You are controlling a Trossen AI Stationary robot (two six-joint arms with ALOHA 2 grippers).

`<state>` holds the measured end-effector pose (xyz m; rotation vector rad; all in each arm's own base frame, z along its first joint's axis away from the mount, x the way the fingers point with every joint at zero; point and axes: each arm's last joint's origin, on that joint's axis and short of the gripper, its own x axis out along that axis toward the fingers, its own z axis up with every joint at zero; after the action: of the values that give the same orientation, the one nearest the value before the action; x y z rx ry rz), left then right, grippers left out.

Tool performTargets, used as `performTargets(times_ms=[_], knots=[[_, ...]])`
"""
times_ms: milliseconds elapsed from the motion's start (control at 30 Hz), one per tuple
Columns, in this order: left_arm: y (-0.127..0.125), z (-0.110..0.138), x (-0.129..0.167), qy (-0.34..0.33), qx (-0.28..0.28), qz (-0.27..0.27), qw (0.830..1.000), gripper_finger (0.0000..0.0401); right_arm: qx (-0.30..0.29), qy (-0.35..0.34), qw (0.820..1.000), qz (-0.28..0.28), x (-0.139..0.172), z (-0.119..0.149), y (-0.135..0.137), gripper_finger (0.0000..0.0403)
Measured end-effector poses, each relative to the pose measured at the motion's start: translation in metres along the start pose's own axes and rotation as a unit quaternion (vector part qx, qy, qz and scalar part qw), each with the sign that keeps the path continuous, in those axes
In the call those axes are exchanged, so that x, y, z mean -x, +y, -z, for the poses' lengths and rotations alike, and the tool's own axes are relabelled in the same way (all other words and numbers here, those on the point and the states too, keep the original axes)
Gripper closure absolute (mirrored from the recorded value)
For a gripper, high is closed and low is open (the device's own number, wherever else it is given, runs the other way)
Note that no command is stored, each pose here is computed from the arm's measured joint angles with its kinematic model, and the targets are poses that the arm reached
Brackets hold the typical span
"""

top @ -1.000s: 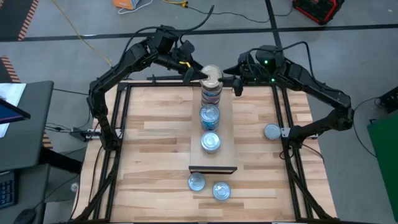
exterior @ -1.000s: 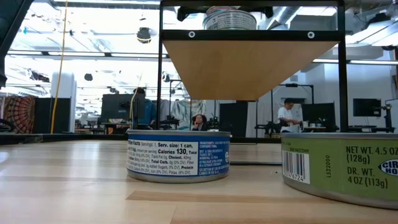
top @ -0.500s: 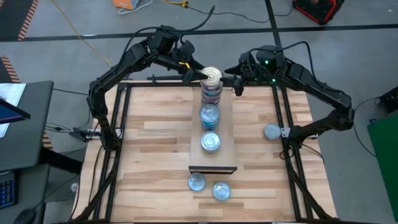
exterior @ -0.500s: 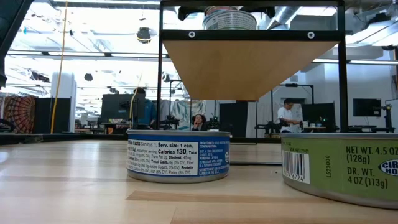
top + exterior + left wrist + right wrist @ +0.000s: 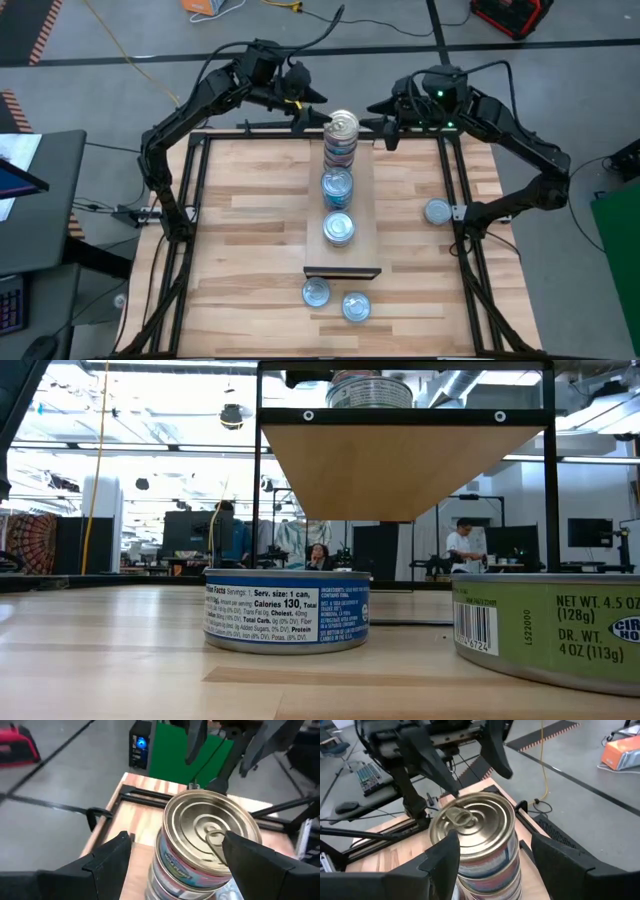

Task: Stack canned seafood by type on shelf
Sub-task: Stack the green and white tuna can on the shelf on top of the other green and white tuna can

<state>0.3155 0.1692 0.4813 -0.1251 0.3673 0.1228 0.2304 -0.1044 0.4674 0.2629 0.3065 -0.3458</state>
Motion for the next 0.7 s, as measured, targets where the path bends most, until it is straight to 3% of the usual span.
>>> performTargets(times_ms=[267,467,700], knots=[[-0.008,-0.01,0.032,-0.024,-0.082,-0.057,0.995,0.0099,0.01,0.032,0.999,0.005,0.008,0.002,0.0,0.0133],[-0.033,-0.01,0.07,-0.017,-0.107,-0.045,0.993,0.0099,0.03,0.107,0.994,0.025,0.017,0.018,0.004,0.0133],[-0.075,0.025,0.075,-0.003,-0.123,-0.045,0.991,0.0099,0.047,0.172,0.983,0.04,0.014,0.055,0.025,0.0133]])
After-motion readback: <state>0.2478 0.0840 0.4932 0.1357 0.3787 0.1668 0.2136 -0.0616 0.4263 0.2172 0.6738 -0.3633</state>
